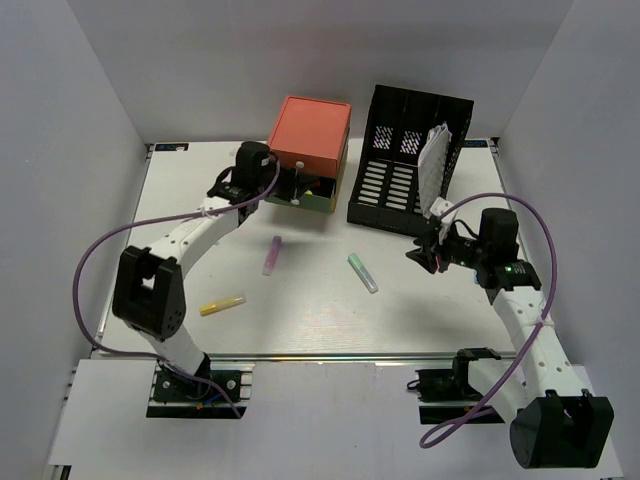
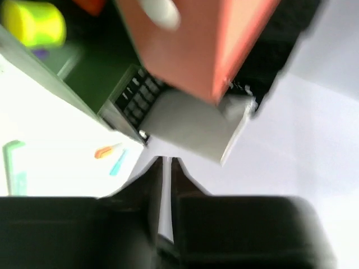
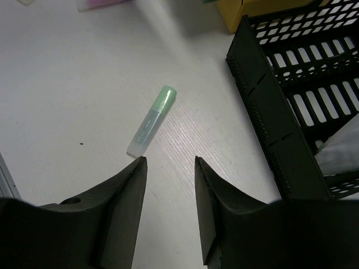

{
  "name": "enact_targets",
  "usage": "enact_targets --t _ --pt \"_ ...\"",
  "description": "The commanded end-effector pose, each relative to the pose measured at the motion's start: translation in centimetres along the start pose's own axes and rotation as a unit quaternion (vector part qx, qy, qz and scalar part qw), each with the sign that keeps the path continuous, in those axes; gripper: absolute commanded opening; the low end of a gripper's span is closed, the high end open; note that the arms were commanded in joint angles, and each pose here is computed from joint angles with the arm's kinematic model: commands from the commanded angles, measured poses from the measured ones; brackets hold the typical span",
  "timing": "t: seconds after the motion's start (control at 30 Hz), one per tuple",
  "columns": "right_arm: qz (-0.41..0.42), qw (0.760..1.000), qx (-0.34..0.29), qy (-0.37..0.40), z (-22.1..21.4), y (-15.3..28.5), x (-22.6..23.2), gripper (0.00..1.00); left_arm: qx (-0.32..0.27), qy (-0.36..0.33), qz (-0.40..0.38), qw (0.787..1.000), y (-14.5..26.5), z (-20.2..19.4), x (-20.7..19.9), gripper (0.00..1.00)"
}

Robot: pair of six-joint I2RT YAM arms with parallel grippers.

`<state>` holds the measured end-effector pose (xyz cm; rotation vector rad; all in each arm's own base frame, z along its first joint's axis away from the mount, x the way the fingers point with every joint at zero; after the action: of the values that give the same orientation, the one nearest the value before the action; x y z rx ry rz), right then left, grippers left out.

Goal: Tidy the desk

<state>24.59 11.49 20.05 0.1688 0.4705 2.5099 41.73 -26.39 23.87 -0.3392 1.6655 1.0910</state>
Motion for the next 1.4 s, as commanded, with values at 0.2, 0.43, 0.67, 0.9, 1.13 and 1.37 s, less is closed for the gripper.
enact_targets --t 0.2,0.43,0.67,0.9,1.13,1.37 --pt "0.086 0.995 -0.018 0.05 -1.0 -0.2 2.8 0.15 0.006 -0.319 -0.174 0.931 11.5 -2.1 -1.5 0.0" --pt "0.166 0.982 -0.048 0.08 -0.4 -0.6 5.9 0.02 -0.086 -0.569 -0.071 0.815 15.9 0.7 4.9 0.22" --pt "0.174 0.976 -0.01 0.13 2.0 -3.8 6.6 0.04 -0.091 -0.64 0.016 0.763 15.8 2.6 9.8 0.54" --pt "0.144 0.973 0.051 0.174 5.3 -11.3 7.6 0.05 -0.137 -0.645 0.03 0.751 17.3 3.5 10.2 0.79" --pt "0.07 0.979 0.106 0.158 8.2 -18.7 8.1 0.05 -0.211 -0.634 0.081 0.739 19.8 5.7 10.5 0.8" --pt "0.024 0.976 0.137 0.166 9.2 -22.2 8.0 0.04 -0.235 -0.63 0.096 0.734 20.0 6.4 11.3 0.81"
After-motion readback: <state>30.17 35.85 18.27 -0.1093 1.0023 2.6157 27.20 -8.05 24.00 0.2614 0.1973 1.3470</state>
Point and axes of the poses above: each gripper's point midway between its finger pads, its own y axis back along the fingers, its own x axis along the line the jaws close on, z = x × y, the point moved 2 cm from there along y, back along the fingers, and after that the axes turned 6 degrees about -y, right-handed, at the moved point
